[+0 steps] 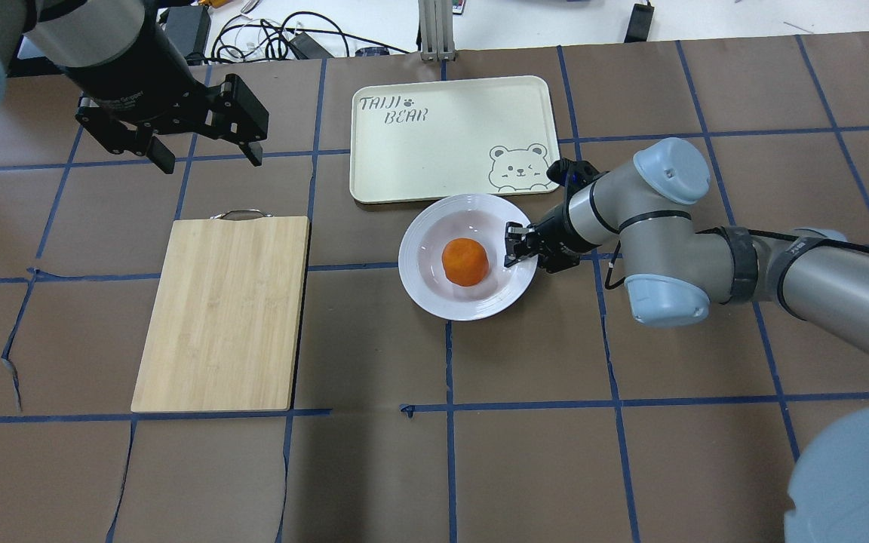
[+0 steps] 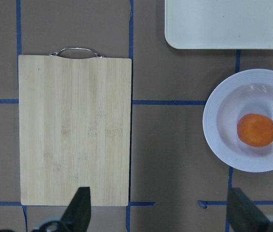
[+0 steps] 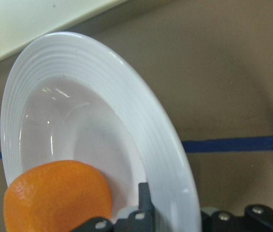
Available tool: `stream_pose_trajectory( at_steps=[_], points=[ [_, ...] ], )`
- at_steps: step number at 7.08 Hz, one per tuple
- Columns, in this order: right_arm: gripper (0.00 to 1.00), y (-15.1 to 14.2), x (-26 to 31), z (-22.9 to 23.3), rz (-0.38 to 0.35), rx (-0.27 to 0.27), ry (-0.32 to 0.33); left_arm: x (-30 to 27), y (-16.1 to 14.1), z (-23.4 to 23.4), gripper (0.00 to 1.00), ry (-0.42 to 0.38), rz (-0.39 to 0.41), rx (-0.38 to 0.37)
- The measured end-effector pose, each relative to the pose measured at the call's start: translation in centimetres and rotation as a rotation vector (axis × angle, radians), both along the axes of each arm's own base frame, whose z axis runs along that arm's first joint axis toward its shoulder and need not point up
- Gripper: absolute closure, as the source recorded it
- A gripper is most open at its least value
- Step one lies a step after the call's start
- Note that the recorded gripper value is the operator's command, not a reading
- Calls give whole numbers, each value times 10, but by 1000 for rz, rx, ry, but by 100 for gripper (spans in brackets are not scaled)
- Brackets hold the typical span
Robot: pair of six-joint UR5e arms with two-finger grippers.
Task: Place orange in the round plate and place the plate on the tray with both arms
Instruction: 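Slide the plate with the right gripper farther from the robot onto the bear tray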
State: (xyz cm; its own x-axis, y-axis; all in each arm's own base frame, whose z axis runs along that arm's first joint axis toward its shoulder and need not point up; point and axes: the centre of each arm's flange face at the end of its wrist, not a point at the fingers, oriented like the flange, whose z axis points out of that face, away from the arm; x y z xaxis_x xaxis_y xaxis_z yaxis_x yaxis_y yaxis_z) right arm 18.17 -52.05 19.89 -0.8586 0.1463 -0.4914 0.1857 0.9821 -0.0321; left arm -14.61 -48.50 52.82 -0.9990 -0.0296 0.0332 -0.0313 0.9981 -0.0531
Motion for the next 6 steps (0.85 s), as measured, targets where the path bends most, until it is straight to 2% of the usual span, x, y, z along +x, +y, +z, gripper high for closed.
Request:
stream_pose_trajectory(
  at_steps=[2,6],
  points=[
    [100,-38,-2,24,-56,-26,-9,0,0,0,0,0,0,0],
    [100,-180,-3,10,-134,-61,-34,0,0,0,0,0,0,0]
  ],
)
